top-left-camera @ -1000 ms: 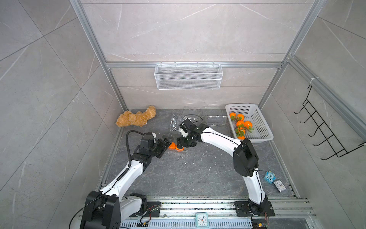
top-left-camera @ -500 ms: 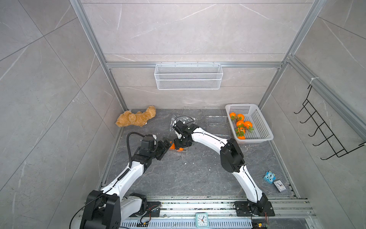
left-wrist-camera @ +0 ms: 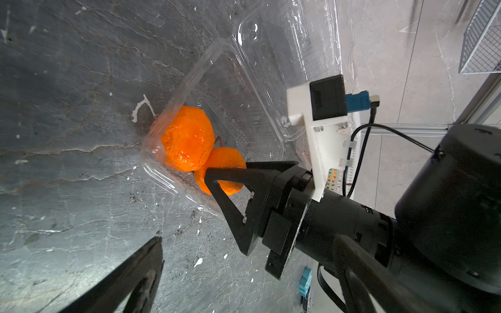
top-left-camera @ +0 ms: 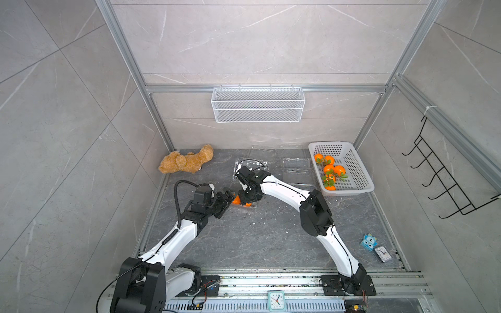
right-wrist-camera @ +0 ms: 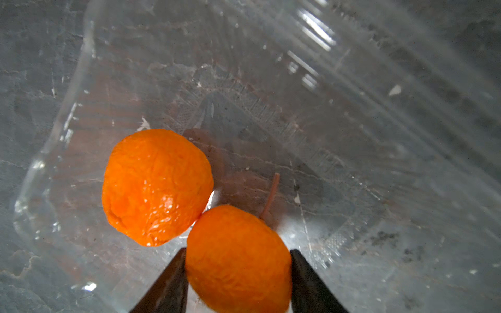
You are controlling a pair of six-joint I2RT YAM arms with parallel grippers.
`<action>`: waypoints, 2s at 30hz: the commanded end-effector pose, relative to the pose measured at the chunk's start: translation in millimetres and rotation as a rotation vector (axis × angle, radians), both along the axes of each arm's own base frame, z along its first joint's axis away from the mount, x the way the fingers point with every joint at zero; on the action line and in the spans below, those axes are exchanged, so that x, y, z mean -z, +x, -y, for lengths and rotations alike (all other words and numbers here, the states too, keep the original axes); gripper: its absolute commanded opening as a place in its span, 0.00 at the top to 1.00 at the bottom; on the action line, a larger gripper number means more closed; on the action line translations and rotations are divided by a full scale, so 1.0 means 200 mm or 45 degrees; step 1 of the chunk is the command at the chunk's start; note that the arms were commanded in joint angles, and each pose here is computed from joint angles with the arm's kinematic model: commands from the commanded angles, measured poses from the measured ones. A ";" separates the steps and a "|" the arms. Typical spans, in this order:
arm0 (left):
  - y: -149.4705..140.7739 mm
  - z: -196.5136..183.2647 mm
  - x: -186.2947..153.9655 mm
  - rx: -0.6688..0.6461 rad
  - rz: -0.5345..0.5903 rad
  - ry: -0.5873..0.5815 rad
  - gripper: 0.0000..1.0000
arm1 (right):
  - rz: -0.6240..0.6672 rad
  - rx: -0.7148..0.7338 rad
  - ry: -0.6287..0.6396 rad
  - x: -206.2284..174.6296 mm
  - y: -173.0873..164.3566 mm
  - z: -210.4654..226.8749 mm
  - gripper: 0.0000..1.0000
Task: Take oranges out of containers
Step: Pick up the orange from the packing box, then place the orange in the basket.
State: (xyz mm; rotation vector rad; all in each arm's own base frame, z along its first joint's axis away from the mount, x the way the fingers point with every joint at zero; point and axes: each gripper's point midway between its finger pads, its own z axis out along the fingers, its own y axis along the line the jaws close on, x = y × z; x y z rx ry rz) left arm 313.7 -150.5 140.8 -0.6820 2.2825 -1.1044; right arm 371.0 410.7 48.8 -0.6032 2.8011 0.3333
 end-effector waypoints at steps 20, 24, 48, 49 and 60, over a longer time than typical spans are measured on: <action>0.08 0.41 -0.51 0.225 0.352 0.058 0.01 | 0.293 0.263 0.264 -0.86 0.19 0.59 0.49; 0.10 0.61 -0.58 0.327 0.407 0.082 0.01 | 0.333 0.442 0.275 -0.92 0.31 0.99 0.49; 0.18 1.49 -0.51 0.693 0.413 0.001 0.00 | 0.176 1.245 0.036 -0.29 0.53 2.45 0.47; 0.18 1.49 -0.51 0.697 0.410 0.001 0.00 | 0.170 1.249 0.035 -0.27 0.53 2.46 0.45; 0.17 1.44 -0.53 0.698 0.421 0.064 0.00 | 0.264 1.243 0.088 -0.47 0.49 2.44 0.02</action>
